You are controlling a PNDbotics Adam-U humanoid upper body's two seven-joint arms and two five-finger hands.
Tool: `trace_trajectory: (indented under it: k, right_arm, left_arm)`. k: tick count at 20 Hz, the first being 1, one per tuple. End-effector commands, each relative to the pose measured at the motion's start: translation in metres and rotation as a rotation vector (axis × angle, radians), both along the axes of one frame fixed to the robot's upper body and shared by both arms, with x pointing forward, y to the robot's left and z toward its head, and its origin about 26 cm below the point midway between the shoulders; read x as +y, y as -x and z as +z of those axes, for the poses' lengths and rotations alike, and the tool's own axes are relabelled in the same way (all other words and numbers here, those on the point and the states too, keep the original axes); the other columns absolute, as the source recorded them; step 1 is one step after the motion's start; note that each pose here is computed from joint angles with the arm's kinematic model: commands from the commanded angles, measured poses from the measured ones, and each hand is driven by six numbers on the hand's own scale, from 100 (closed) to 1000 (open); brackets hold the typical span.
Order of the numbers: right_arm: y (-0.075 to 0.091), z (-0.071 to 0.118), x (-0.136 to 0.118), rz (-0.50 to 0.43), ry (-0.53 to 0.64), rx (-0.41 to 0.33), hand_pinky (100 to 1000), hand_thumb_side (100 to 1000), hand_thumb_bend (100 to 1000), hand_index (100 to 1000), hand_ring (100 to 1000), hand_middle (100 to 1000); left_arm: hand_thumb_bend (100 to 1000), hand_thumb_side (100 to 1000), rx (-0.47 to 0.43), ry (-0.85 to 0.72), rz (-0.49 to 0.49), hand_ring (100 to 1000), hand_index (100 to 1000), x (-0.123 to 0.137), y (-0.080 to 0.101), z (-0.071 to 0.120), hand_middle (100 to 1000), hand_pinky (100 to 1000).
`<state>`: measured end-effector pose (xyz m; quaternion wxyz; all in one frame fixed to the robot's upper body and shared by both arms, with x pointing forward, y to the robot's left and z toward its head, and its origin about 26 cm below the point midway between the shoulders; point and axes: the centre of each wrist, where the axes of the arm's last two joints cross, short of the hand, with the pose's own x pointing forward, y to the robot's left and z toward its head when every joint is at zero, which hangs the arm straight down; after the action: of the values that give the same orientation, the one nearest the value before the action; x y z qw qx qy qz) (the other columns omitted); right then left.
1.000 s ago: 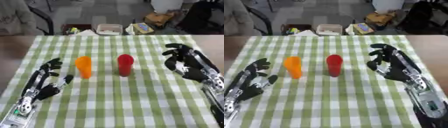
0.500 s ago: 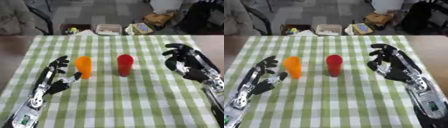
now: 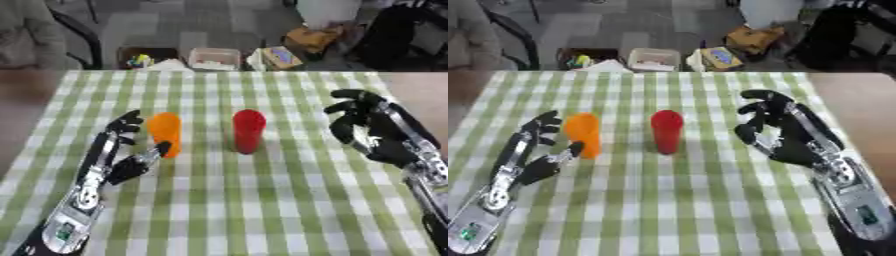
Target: Pour the contents of one cup into another cup.
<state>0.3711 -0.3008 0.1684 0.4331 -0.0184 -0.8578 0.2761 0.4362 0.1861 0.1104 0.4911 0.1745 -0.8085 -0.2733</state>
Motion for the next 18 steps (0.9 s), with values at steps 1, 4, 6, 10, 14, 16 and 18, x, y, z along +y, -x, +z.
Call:
trace_trajectory:
  k: [1, 4, 6, 10, 14, 16, 18]
  right_arm:
    - [0.0003, 0.0122, -0.0001, 0.012, 0.006, -0.034, 591, 462, 522, 834, 753, 306]
    - [0.0001, 0.0125, 0.0009, 0.015, 0.004, -0.034, 590, 462, 522, 834, 753, 306]
    - [-0.0001, 0.0126, 0.0016, 0.018, 0.003, -0.035, 590, 462, 522, 834, 753, 306]
    - [-0.0002, 0.0127, 0.0022, 0.020, 0.002, -0.035, 590, 463, 522, 834, 753, 305]
    - [-0.0003, 0.0125, 0.0023, 0.021, 0.001, -0.034, 590, 463, 523, 834, 753, 305]
    - [-0.0003, 0.0126, 0.0025, 0.022, 0.001, -0.034, 590, 463, 522, 834, 753, 305]
    - [-0.0004, 0.0128, 0.0028, 0.023, -0.001, -0.035, 590, 463, 522, 834, 753, 305]
  left_arm:
    - [635, 543, -0.039, -0.016, -0.004, 795, 936, -0.0031, -0.0047, 0.0112, 776, 689]
    - [648, 542, -0.044, -0.028, -0.003, 793, 937, -0.0046, -0.0070, 0.0117, 775, 688]
    - [645, 540, -0.047, -0.035, -0.001, 791, 937, -0.0053, -0.0084, 0.0115, 773, 686]
    - [646, 539, -0.049, -0.040, 0.006, 789, 937, -0.0052, -0.0107, 0.0104, 769, 685]
    - [649, 539, -0.053, -0.038, 0.013, 779, 935, -0.0049, -0.0122, 0.0105, 755, 678]
    - [648, 537, -0.057, -0.039, 0.016, 778, 935, -0.0051, -0.0128, 0.0105, 752, 677]
    - [643, 536, -0.061, -0.040, 0.019, 774, 935, -0.0052, -0.0134, 0.0109, 743, 675]
